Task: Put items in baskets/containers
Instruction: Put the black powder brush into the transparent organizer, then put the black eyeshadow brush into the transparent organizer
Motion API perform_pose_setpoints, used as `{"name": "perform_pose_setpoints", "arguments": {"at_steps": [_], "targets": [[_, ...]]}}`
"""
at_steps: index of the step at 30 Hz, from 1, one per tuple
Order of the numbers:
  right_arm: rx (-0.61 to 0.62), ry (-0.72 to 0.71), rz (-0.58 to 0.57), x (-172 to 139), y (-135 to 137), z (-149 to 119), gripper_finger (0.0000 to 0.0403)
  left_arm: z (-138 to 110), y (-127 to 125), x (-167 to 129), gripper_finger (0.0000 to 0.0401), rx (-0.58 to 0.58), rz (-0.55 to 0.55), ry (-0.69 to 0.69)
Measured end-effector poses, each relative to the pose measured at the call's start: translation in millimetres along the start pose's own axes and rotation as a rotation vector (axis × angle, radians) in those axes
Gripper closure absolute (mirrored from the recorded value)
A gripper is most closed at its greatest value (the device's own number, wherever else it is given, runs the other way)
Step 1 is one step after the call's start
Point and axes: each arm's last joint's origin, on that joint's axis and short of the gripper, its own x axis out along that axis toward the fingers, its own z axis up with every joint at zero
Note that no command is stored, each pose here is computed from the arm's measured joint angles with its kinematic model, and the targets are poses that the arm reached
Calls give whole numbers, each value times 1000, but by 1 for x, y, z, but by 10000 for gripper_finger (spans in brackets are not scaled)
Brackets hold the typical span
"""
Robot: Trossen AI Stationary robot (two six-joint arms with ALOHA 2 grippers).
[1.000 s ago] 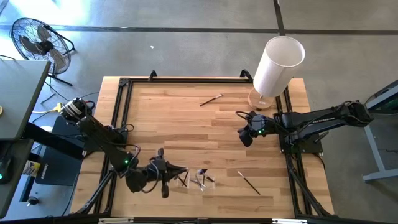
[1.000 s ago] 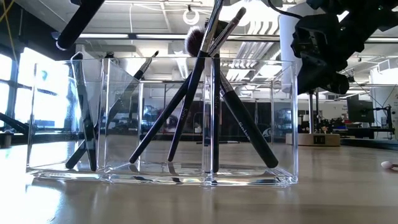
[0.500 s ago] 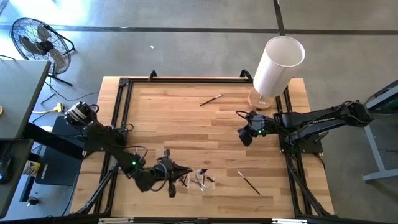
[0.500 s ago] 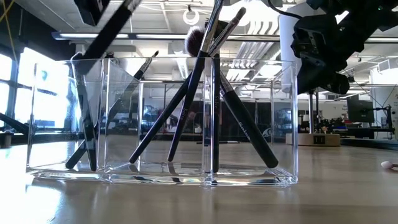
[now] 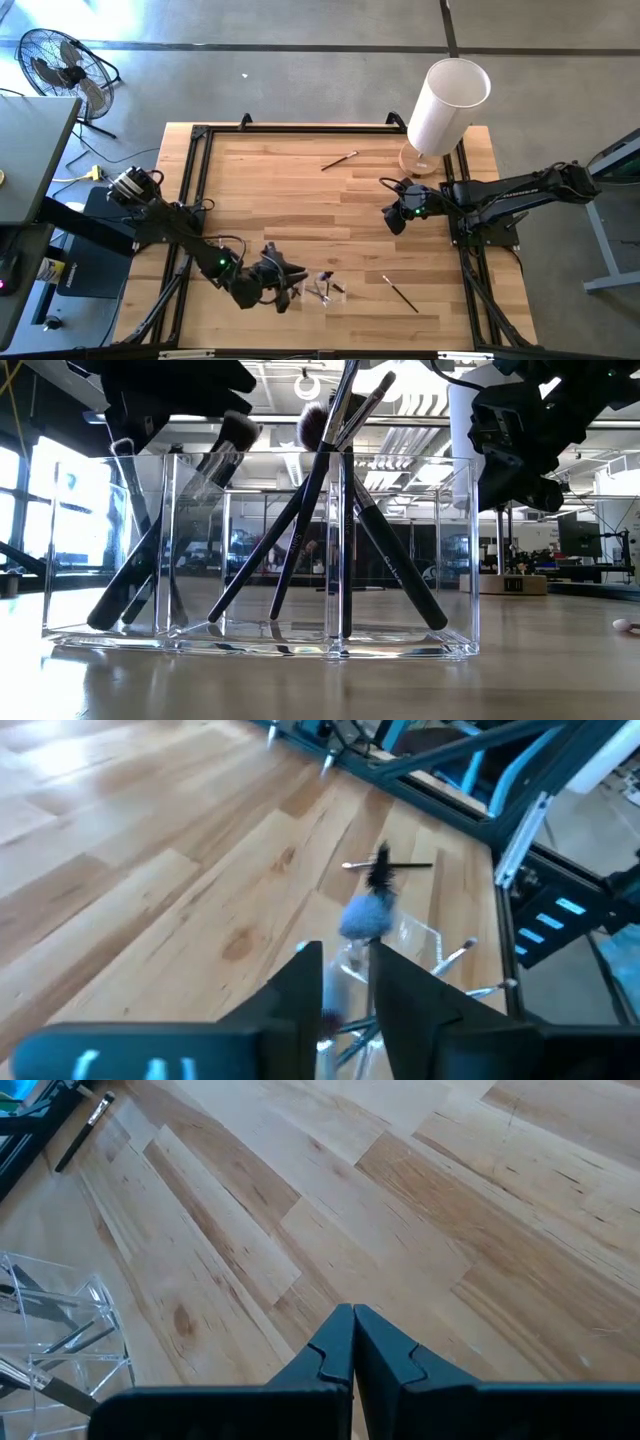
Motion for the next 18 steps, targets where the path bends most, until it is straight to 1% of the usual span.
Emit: {"name": "perform_pose_setpoints", "arguments": {"at_steps": [4,8,12,18], "targets": [[8,-1,-1,0,0,0,402,-1,0,0,285,5,-18,28],[19,-4,-4,0,0,0,401,3,0,-3,263,-2,-22,21],[18,-8,-6,0,0,0,401,22,5,-8,260,-34,-7,-10],[15,-46,-38,0,-1,1,401,63,31,-4,259,-90,0,31]]}}
